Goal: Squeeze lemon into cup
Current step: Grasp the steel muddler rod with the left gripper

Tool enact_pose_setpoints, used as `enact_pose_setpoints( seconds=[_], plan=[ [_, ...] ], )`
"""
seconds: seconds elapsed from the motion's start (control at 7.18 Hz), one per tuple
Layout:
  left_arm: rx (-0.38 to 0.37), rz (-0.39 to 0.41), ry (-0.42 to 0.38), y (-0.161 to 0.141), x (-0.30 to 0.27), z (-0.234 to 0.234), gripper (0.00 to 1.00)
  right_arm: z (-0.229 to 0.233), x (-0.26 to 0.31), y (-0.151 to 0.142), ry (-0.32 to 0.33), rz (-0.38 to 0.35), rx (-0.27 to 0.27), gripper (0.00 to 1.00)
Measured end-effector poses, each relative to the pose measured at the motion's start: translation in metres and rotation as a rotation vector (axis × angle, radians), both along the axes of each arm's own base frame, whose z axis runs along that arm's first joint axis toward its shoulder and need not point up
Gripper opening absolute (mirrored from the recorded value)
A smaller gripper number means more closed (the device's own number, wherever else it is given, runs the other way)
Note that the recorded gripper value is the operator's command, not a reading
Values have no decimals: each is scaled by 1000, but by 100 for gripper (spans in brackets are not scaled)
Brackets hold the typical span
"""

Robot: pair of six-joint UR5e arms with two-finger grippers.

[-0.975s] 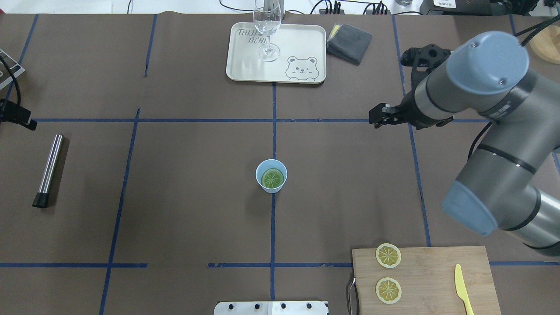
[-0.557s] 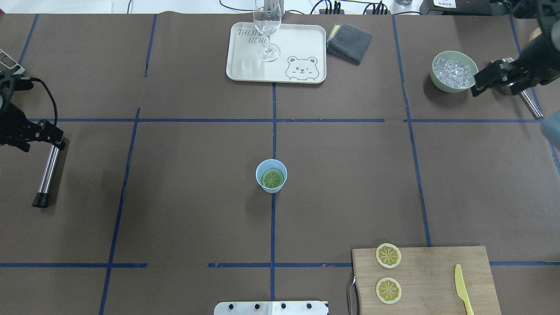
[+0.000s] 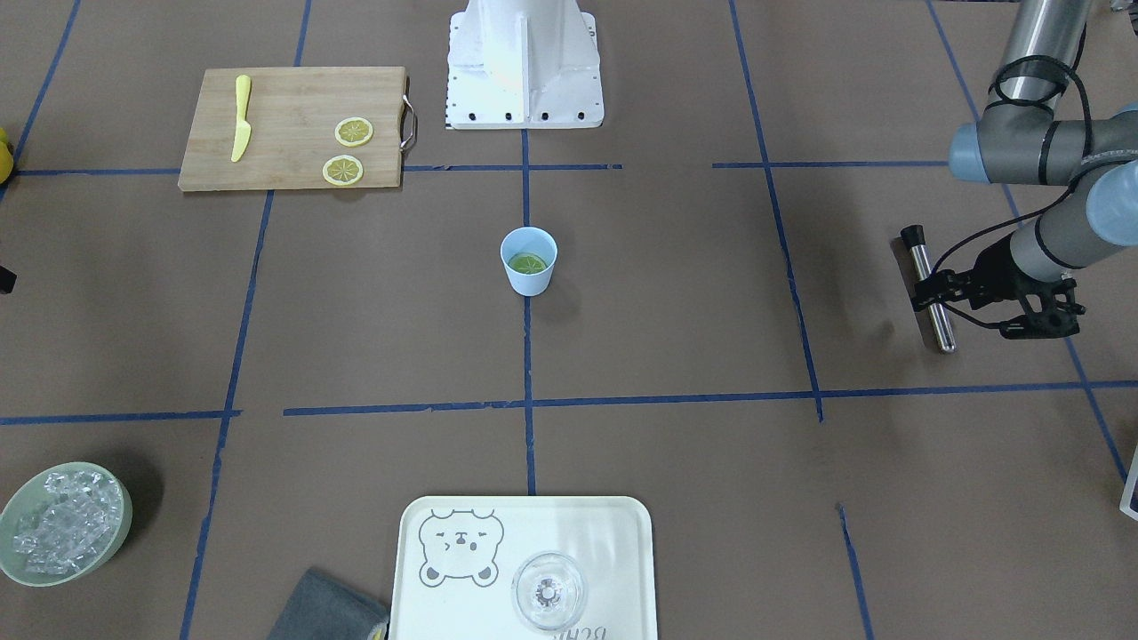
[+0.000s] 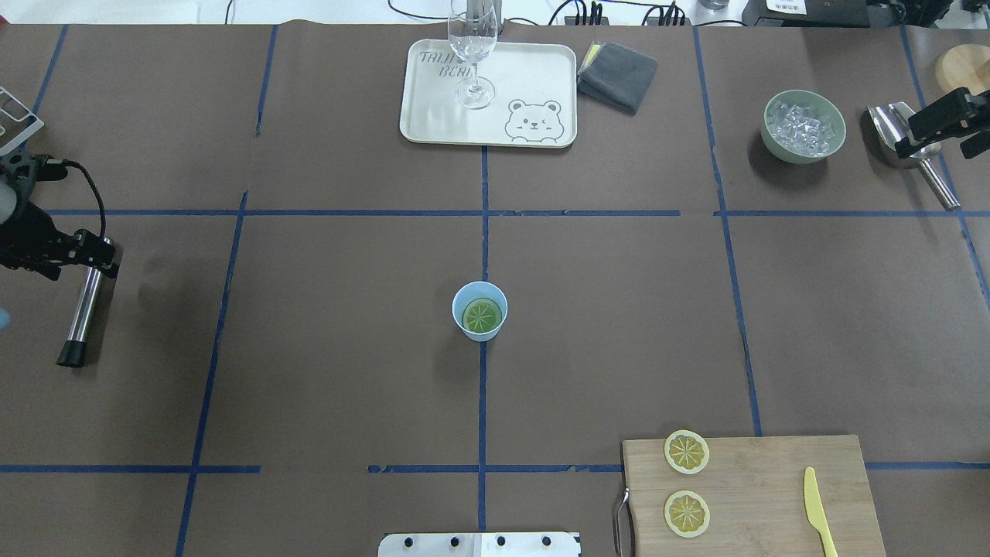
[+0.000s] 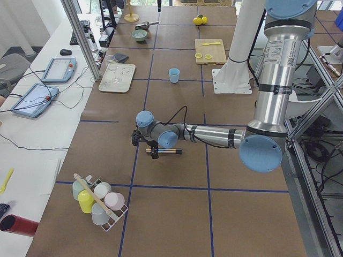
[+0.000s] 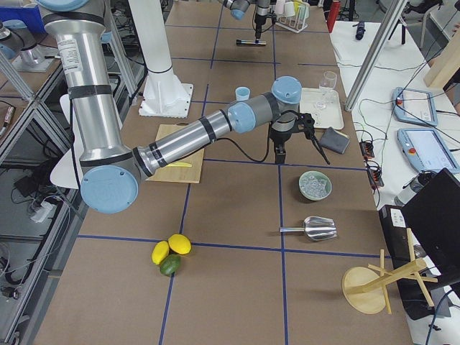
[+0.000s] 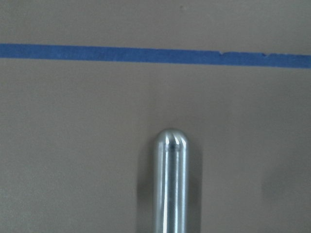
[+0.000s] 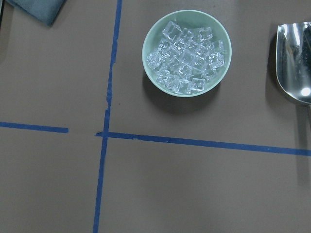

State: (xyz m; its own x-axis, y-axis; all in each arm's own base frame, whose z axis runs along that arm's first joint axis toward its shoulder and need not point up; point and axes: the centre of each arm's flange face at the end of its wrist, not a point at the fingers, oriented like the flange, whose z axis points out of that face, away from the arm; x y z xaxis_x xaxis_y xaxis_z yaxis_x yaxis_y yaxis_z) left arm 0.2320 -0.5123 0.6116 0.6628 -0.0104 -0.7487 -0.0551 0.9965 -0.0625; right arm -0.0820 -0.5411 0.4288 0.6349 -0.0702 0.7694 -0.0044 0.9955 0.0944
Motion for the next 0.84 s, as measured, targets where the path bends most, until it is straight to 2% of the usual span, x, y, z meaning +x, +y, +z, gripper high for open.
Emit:
enact_pose_setpoints(
  seconds=[0.14,0.28,0.56,0.7,0.84],
  plan=[
    [11,-2,-8,-3,4,-1,100,4,0,-1,2,0,-6,100],
    [17,-1,-14,-4,7,-1,81,6,1,0,3,0,-12,100],
    [20,-4,-23,-5,8,0,9,9,1,0,4,0,-16,100],
    [20,-5,-25,-5,9,0,0,9,1,0,3,0,-17,100],
    [22,-6,-27,-5,8,0,0,10,1,0,4,0,-19,100]
  ],
)
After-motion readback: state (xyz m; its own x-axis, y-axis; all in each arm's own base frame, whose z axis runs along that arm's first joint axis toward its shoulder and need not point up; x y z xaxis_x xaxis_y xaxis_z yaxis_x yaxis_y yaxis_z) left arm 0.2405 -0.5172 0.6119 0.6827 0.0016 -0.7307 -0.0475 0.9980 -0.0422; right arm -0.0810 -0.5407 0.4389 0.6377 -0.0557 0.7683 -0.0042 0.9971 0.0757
